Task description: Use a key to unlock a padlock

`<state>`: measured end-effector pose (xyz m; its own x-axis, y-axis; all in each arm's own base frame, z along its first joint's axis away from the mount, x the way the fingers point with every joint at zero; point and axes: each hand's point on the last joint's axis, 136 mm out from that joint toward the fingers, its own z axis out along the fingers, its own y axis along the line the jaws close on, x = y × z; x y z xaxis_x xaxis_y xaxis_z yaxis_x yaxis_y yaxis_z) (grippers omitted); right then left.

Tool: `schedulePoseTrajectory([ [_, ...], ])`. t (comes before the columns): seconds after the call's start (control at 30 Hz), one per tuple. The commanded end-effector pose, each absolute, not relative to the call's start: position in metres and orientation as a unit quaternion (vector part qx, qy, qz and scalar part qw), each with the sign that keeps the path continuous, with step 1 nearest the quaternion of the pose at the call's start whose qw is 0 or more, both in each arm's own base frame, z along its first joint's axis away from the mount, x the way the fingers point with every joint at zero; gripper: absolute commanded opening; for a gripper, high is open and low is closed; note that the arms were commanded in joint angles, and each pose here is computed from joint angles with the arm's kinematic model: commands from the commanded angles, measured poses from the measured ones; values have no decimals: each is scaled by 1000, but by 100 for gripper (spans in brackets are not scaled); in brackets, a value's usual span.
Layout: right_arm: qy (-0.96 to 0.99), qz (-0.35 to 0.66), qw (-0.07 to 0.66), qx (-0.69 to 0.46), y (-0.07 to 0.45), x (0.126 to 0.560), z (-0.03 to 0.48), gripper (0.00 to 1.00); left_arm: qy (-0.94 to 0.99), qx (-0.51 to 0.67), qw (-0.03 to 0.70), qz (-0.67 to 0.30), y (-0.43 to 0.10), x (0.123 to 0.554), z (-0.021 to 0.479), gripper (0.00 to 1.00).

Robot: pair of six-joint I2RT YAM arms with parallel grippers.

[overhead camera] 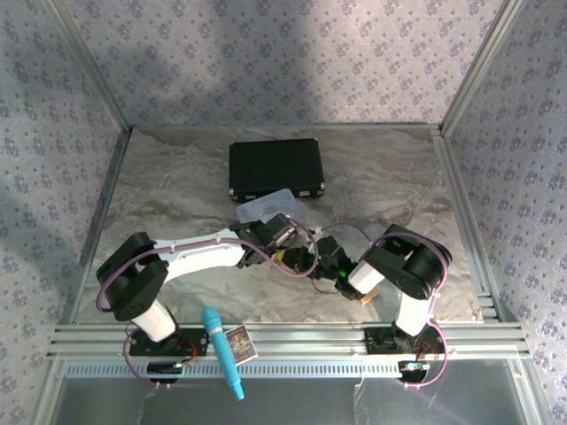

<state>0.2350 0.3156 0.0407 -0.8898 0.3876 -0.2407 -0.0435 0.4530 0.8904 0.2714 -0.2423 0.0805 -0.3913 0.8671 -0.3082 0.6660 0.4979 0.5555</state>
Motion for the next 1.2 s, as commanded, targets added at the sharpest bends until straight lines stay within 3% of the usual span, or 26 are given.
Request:
schedulePoseTrajectory([
  [0.0, 818, 500, 242, 150, 299, 246, 40, 0, 824, 496, 210, 175, -219, 245, 46, 35],
  [0.47, 778, 532, 268, 201, 313, 259, 48, 0, 824, 500, 196, 182, -217, 242, 34, 35],
  [1.17, 738, 520, 335, 271, 279, 280, 65, 0, 817, 508, 192, 194, -211, 237, 28, 35],
])
